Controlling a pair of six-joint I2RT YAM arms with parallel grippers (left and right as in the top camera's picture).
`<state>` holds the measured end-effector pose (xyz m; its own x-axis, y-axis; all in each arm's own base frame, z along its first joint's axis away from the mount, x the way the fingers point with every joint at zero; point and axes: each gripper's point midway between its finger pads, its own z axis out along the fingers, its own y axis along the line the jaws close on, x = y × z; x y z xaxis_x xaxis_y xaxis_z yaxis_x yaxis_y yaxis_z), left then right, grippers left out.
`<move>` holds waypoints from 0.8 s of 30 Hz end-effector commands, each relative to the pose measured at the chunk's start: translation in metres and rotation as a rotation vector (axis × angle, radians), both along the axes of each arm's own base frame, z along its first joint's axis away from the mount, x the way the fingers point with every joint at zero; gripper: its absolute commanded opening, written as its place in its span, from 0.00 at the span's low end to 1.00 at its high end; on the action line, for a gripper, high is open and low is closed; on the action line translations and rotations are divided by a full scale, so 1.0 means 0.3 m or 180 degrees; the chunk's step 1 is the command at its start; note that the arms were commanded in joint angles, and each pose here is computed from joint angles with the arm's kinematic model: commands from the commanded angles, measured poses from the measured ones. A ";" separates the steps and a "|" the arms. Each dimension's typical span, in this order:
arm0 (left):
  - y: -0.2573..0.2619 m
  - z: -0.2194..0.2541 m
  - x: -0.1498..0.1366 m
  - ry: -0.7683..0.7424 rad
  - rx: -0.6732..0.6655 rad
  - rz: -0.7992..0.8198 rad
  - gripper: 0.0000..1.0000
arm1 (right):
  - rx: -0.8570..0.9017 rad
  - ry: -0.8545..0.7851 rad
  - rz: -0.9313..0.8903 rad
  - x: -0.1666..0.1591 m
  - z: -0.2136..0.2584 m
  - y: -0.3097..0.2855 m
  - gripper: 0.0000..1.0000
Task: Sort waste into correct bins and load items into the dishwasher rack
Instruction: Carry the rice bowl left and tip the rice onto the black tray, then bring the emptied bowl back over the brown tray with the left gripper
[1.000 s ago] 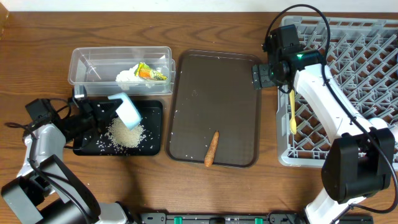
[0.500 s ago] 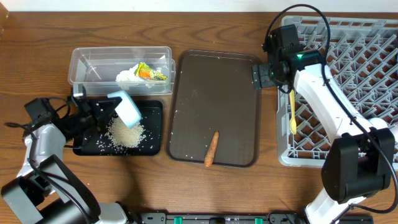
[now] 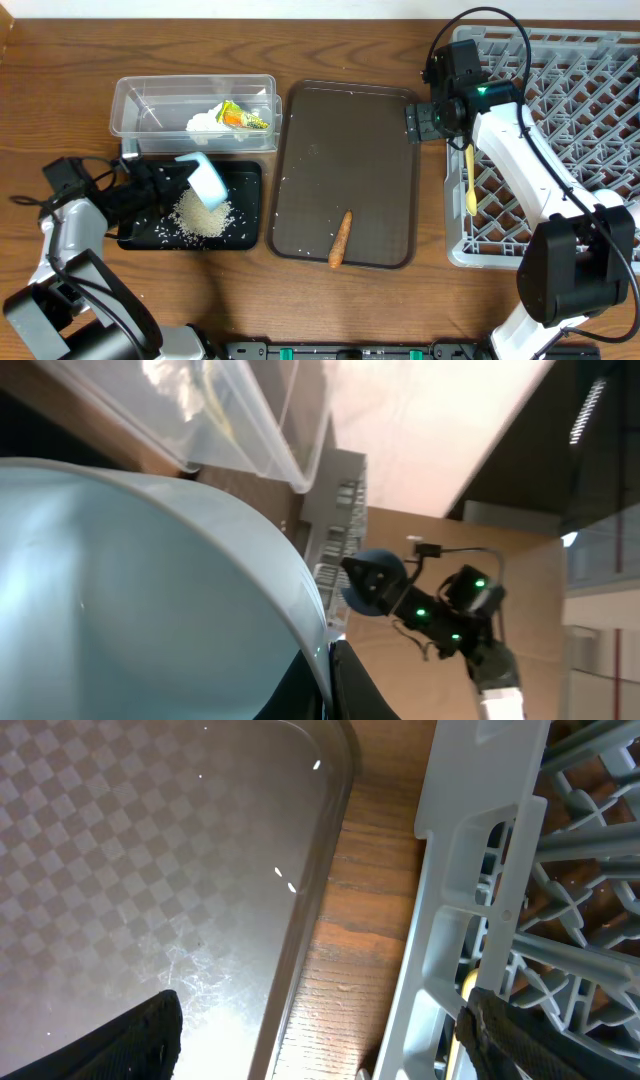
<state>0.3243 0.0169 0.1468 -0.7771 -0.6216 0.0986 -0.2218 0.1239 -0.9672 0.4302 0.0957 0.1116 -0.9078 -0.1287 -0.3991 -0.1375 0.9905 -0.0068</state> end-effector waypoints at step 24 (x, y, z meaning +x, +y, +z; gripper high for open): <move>-0.586 0.068 0.139 -0.1496 0.3168 -0.0860 0.06 | 0.0009 -0.0070 -0.0082 0.011 0.025 -0.024 0.87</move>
